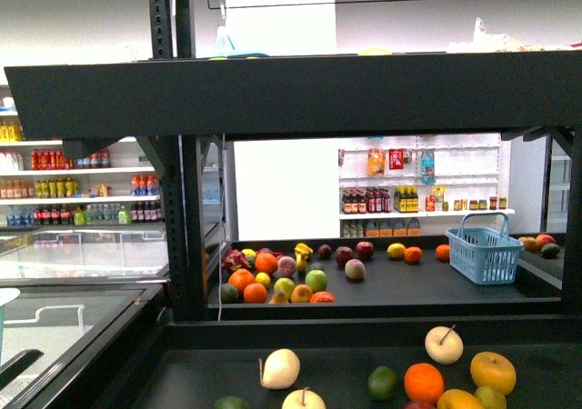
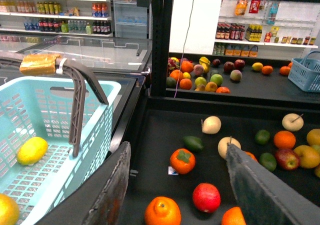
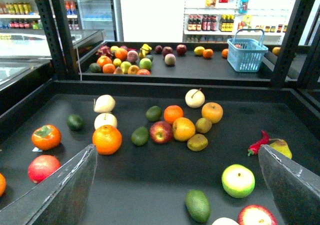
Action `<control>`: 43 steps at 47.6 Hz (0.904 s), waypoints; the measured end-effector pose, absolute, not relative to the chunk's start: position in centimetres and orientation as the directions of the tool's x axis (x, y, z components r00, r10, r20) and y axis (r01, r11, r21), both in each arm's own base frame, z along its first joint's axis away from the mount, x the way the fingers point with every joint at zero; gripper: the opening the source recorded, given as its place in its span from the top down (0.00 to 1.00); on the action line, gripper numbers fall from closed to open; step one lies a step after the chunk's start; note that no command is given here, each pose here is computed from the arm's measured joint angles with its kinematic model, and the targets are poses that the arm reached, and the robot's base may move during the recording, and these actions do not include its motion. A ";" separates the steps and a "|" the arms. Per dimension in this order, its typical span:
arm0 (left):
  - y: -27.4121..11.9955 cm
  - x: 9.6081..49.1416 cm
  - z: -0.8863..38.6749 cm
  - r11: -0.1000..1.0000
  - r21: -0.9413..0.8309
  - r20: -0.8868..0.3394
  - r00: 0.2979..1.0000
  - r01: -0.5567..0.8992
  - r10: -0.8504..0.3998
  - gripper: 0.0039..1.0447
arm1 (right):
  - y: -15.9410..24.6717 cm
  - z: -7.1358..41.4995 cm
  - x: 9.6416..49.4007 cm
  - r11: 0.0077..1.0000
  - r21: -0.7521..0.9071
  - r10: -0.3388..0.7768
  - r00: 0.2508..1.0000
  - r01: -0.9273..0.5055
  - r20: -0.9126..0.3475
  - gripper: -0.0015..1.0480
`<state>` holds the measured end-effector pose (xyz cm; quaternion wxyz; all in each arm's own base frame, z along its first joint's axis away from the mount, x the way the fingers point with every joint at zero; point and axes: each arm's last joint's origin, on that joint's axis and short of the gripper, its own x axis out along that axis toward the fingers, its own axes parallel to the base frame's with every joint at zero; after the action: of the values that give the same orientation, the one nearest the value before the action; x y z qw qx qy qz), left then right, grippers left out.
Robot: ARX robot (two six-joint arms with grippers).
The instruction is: Pick lemon from shelf
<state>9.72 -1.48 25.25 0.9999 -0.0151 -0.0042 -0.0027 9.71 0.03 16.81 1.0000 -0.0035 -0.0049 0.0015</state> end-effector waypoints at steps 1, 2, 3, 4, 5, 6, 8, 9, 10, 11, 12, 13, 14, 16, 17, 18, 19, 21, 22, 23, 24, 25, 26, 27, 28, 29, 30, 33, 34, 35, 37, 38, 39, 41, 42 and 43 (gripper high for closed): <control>-1.4 9.8 24.7 1.000 -0.025 0.003 1.000 0.005 -0.005 0.48 | 0.0 16.8 9.7 1.000 -0.007 0.003 1.000 -0.003 0.010 0.07; -1.3 9.8 24.1 1.000 -0.021 -0.002 1.000 0.008 -0.008 0.54 | 0.0 16.8 9.7 1.000 -0.007 0.003 1.000 -0.003 0.010 0.07; -1.3 9.8 23.6 1.000 -0.018 -0.007 1.000 0.009 -0.009 0.59 | 0.0 16.8 9.7 1.000 -0.007 0.003 1.000 -0.003 0.010 0.07; -1.2 9.8 23.1 1.000 -0.017 -0.010 1.000 0.011 -0.011 0.64 | 0.0 16.8 9.7 1.000 -0.007 0.003 1.000 -0.003 0.010 0.07; -1.0 9.8 22.8 0.999 -0.016 -0.012 0.999 0.030 -0.030 0.69 | 0.0 16.8 9.7 1.000 -0.007 0.003 1.000 -0.003 0.010 0.07; -0.8 9.8 22.4 0.999 -0.015 -0.009 0.999 0.041 -0.041 0.74 | 0.0 16.8 9.7 1.000 -0.007 0.002 1.000 -0.002 0.010 0.07; -0.2 9.8 21.9 1.000 -0.013 -0.005 1.000 0.011 -0.011 0.85 | 0.0 16.8 9.7 1.000 -0.007 0.002 1.000 -0.002 0.010 0.07; -0.1 9.8 21.7 1.000 -0.014 -0.002 1.000 -0.002 0.002 0.90 | 0.0 16.8 9.7 1.000 -0.007 0.002 1.000 -0.002 0.010 0.07; -0.1 9.8 21.4 1.000 -0.014 -0.002 1.000 -0.003 0.003 0.95 | 0.0 16.8 9.7 1.000 -0.007 0.003 1.000 -0.003 0.010 0.07; -0.1 9.8 21.2 1.000 -0.015 -0.003 1.000 0.005 -0.005 0.98 | 0.0 16.8 9.7 1.000 -0.007 0.003 1.000 -0.003 0.010 0.07; -0.1 9.8 21.0 1.000 -0.010 -0.005 1.000 0.006 -0.006 0.98 | 0.0 16.8 9.7 1.000 -0.007 0.003 1.000 -0.003 0.010 0.07; -0.1 9.8 20.8 1.000 -0.011 -0.005 1.000 0.006 -0.006 0.98 | 0.0 16.8 9.7 1.000 -0.007 0.003 1.000 -0.003 0.010 0.07; -0.1 9.8 20.6 1.000 -0.010 -0.006 1.000 0.006 -0.006 0.98 | 0.0 16.8 9.7 1.000 -0.007 0.003 1.000 -0.003 0.010 0.07; -0.1 9.8 20.2 1.000 -0.010 -0.007 1.000 0.004 -0.004 0.98 | 0.0 16.8 9.7 1.000 -0.007 0.002 1.000 -0.002 0.010 0.07; -0.1 9.8 20.0 1.000 -0.010 -0.006 1.000 0.004 -0.004 0.98 | 0.0 16.8 9.7 1.000 -0.007 0.002 1.000 -0.002 0.010 0.07; -0.1 9.8 19.9 1.000 -0.010 -0.007 1.000 0.004 -0.004 0.98 | 0.0 16.8 9.7 1.000 -0.007 0.003 1.000 -0.003 0.010 0.07; -0.1 9.8 19.7 1.000 -0.010 -0.007 1.000 0.004 -0.004 0.98 | 0.0 16.8 9.7 1.000 -0.007 0.002 1.000 -0.002 0.010 0.07; -0.1 9.8 19.4 1.000 -0.010 -0.006 1.000 0.005 -0.005 0.98 | 0.0 16.8 9.7 1.000 -0.007 0.002 1.000 -0.002 0.010 0.07; -0.1 9.8 19.3 1.000 -0.010 -0.006 1.000 0.005 -0.005 0.98 | 0.0 16.8 9.7 1.000 -0.007 0.002 1.000 -0.002 0.010 0.07; -0.1 9.8 19.1 1.000 -0.010 -0.004 1.000 0.005 -0.005 0.98 | 0.0 16.8 9.7 1.000 -0.007 0.002 1.000 -0.002 0.010 0.07; -0.1 9.8 19.0 1.000 -0.010 -0.002 1.000 0.005 -0.005 0.98 | 0.0 16.8 9.7 1.000 -0.007 0.002 1.000 -0.002 0.010 0.07; -0.1 9.8 18.9 1.000 -0.010 -0.003 1.000 0.005 -0.005 0.98 | 0.0 16.8 9.7 1.000 -0.007 0.002 1.000 -0.002 0.010 0.07; -0.1 9.8 18.9 1.000 -0.010 -0.004 1.000 0.005 -0.005 0.98 | 0.0 16.8 9.7 1.000 -0.007 0.003 1.000 -0.003 0.010 0.07; -0.1 9.8 18.8 1.000 -0.010 -0.004 1.000 0.005 -0.005 0.98 | 0.0 16.8 9.7 1.000 -0.007 0.002 1.000 -0.002 0.010 0.07; -0.1 9.8 18.7 1.000 -0.010 -0.006 1.000 0.004 -0.004 0.98 | 0.0 16.8 9.7 1.000 -0.007 0.002 1.000 -0.002 0.010 0.07; -0.1 9.8 18.6 1.000 -0.010 -0.006 1.000 0.004 -0.004 0.98 | 0.0 16.8 9.7 1.000 -0.007 0.002 1.000 -0.002 0.010 0.07; 0.0 9.8 18.5 1.000 -0.010 -0.006 1.000 0.004 -0.004 0.98 | 0.0 16.8 9.7 1.000 -0.007 0.002 1.000 -0.002 0.010 0.07; 0.0 9.8 18.3 1.000 -0.010 -0.005 1.000 0.004 -0.004 0.98 | 0.0 16.8 9.7 1.000 -0.007 0.002 1.000 -0.002 0.010 0.07; -0.1 9.8 18.2 1.000 -0.010 -0.004 1.000 0.004 -0.004 0.98 | 0.0 16.8 9.7 1.000 -0.007 0.002 1.000 -0.002 0.010 0.07; -0.1 9.8 18.1 1.000 -0.010 -0.005 1.000 0.004 -0.004 0.98 | 0.0 16.8 9.7 1.000 -0.007 0.002 1.000 -0.002 0.010 0.07; -0.1 9.8 18.0 1.000 -0.010 -0.006 1.000 0.004 -0.004 0.98 | 0.0 16.8 9.7 1.000 -0.007 0.002 1.000 -0.002 0.010 0.07; -0.1 9.8 17.9 1.000 -0.010 -0.006 1.000 0.004 -0.004 0.98 | 0.0 16.8 9.7 1.000 -0.007 0.002 1.000 -0.002 0.010 0.07; -0.1 9.8 17.9 1.000 -0.010 -0.006 1.000 0.004 -0.004 0.98 | 0.0 16.8 9.7 1.000 -0.007 0.002 1.000 -0.002 0.010 0.07; -0.1 9.8 17.8 1.000 -0.010 -0.005 1.000 0.004 -0.004 0.98 | 0.0 16.8 9.7 1.000 -0.007 0.002 1.000 -0.002 0.010 0.07; -0.1 9.8 17.8 1.000 -0.010 -0.005 1.000 0.004 -0.004 0.98 | 0.0 16.8 9.7 1.000 -0.007 0.002 1.000 -0.002 0.010 0.07; -0.1 9.8 17.8 1.000 -0.010 -0.004 1.000 0.004 -0.004 0.98 | 0.0 16.8 9.7 1.000 -0.007 0.002 1.000 -0.002 0.010 0.07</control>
<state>9.76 -0.05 17.77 1.0000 -0.0052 0.0020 -0.0021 9.71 0.02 16.81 1.0000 -0.0035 -0.0049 0.0011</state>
